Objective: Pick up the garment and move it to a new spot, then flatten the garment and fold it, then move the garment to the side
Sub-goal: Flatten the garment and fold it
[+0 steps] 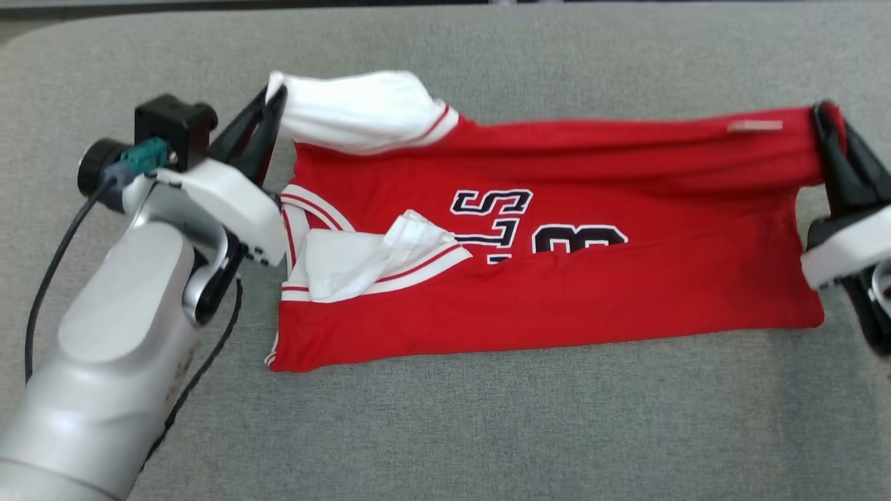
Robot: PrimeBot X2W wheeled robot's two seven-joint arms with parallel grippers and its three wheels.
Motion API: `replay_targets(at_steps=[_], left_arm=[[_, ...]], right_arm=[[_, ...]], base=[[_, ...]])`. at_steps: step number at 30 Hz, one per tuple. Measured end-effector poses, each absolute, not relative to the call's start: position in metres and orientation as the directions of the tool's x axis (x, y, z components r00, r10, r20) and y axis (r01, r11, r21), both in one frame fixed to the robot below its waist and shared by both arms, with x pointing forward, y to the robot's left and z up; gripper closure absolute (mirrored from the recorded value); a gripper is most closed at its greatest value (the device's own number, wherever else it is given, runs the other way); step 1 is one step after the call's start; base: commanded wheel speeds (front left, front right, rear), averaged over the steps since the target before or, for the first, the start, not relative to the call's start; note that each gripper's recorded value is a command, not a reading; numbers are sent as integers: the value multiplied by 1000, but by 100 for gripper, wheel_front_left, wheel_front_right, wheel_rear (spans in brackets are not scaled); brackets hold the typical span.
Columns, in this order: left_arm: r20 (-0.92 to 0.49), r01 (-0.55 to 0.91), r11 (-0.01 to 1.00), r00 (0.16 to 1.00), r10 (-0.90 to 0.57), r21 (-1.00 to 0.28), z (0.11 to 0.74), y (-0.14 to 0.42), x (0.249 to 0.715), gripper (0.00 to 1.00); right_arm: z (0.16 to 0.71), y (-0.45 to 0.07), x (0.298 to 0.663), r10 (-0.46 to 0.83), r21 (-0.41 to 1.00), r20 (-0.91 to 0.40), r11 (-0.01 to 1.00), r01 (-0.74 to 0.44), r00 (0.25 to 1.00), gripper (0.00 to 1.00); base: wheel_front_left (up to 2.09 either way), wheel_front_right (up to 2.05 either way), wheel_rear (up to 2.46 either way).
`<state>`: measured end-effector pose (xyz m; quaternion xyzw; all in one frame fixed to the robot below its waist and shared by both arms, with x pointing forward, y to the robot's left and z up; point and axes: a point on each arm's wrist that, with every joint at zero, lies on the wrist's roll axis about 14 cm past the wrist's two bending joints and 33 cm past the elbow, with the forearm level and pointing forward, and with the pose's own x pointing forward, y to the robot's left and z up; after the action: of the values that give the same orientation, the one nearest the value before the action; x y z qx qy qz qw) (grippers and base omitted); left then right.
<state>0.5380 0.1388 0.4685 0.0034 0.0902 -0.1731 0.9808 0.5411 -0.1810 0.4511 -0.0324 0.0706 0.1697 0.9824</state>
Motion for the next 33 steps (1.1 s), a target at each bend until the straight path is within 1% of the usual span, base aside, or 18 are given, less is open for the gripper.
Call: replay_targets(at_steps=[6,10,19,21,24,29,30,31,32,33], left_arm=[[-170,344,938,924,-344,-29,477,144,501,100],[-205,366,930,909,-363,-23,476,144,470,100],[-333,416,909,857,-395,-6,461,140,401,100],[-369,429,903,839,-401,-6,454,139,388,100],[-451,452,892,790,-414,-27,434,132,369,100],[-517,478,878,749,-415,-13,420,127,357,100],[-522,478,878,746,-413,-12,418,126,356,100],[-535,478,878,740,-408,-9,415,126,355,100],[-546,481,877,734,-404,-2,411,127,353,96],[-546,481,877,734,-404,-2,411,127,353,15]], right_arm=[[445,-187,508,317,-34,-182,944,-329,931,100],[438,-189,488,313,-19,-215,946,-324,925,100],[414,-187,441,334,21,-329,938,-347,883,100],[413,-191,436,332,21,-346,938,-346,878,100],[410,-195,429,328,25,-368,939,-343,870,100],[403,-197,421,325,36,-409,939,-341,853,100],[403,-197,420,323,46,-411,941,-335,852,35],[401,-197,419,322,55,-424,942,-331,847,0],[399,-196,416,327,56,-436,940,-338,838,0],[399,-196,416,327,56,-436,940,-338,838,0]], base=[[0,0,0],[0,0,0],[0,0,0],[0,0,0],[0,0,0],[0,0,0],[0,0,0],[0,0,0],[0,0,0],[0,0,0]])
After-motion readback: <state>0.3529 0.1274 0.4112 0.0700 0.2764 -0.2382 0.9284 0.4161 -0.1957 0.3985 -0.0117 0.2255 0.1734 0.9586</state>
